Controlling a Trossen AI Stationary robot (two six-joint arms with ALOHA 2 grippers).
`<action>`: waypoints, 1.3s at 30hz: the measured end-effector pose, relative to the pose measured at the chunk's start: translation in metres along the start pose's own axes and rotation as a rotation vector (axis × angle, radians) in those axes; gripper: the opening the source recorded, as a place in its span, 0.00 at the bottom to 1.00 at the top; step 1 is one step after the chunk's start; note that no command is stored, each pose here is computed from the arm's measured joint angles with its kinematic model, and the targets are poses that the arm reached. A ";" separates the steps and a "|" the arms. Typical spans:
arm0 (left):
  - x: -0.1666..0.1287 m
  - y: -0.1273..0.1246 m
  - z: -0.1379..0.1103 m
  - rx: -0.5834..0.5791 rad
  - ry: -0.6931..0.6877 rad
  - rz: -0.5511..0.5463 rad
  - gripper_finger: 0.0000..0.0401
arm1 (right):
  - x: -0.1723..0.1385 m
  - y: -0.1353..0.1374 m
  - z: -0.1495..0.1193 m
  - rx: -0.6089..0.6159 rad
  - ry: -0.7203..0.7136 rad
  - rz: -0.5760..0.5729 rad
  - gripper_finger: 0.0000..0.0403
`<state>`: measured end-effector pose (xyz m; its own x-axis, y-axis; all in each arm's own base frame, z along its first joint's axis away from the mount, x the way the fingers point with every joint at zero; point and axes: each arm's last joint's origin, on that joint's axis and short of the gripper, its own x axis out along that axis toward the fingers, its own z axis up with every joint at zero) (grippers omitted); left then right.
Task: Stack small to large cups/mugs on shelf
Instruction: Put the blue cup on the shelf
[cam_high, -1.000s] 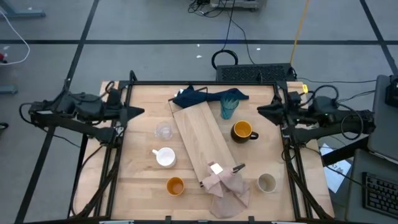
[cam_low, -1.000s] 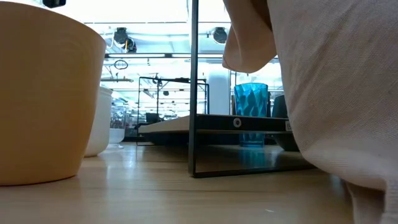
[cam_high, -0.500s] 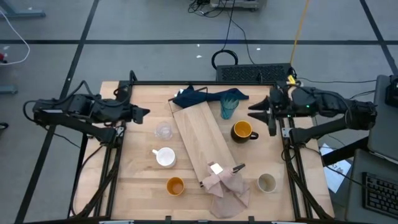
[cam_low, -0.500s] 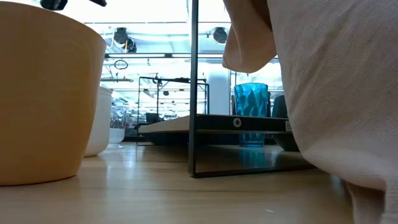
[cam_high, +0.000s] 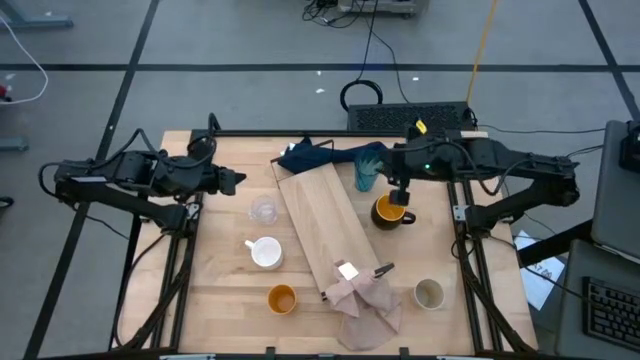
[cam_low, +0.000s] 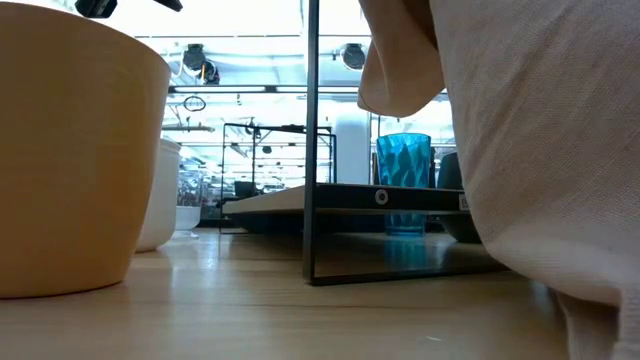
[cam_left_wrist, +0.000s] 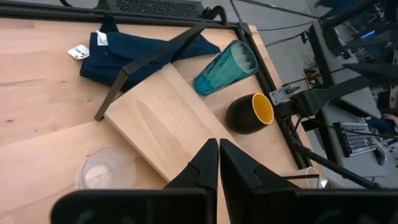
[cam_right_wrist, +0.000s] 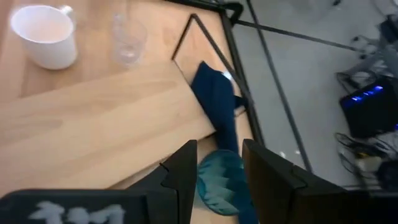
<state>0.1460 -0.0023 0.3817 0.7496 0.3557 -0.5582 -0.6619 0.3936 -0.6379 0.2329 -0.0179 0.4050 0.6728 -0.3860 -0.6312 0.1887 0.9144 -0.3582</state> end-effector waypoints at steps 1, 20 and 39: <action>0.000 0.000 0.000 0.000 0.002 -0.001 0.04 | 0.000 0.000 0.000 0.000 0.006 -0.014 0.30; 0.000 0.000 0.000 -0.001 0.003 -0.003 0.04 | 0.050 -0.024 -0.024 0.220 0.321 0.241 0.30; 0.002 -0.001 -0.001 0.007 0.017 -0.003 0.04 | 0.101 -0.033 -0.036 0.125 0.461 0.394 0.30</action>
<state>0.1481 -0.0030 0.3808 0.7514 0.3405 -0.5653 -0.6598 0.4003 -0.6359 0.2690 -0.0910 0.3283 0.3358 -0.0041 -0.9419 0.0905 0.9955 0.0279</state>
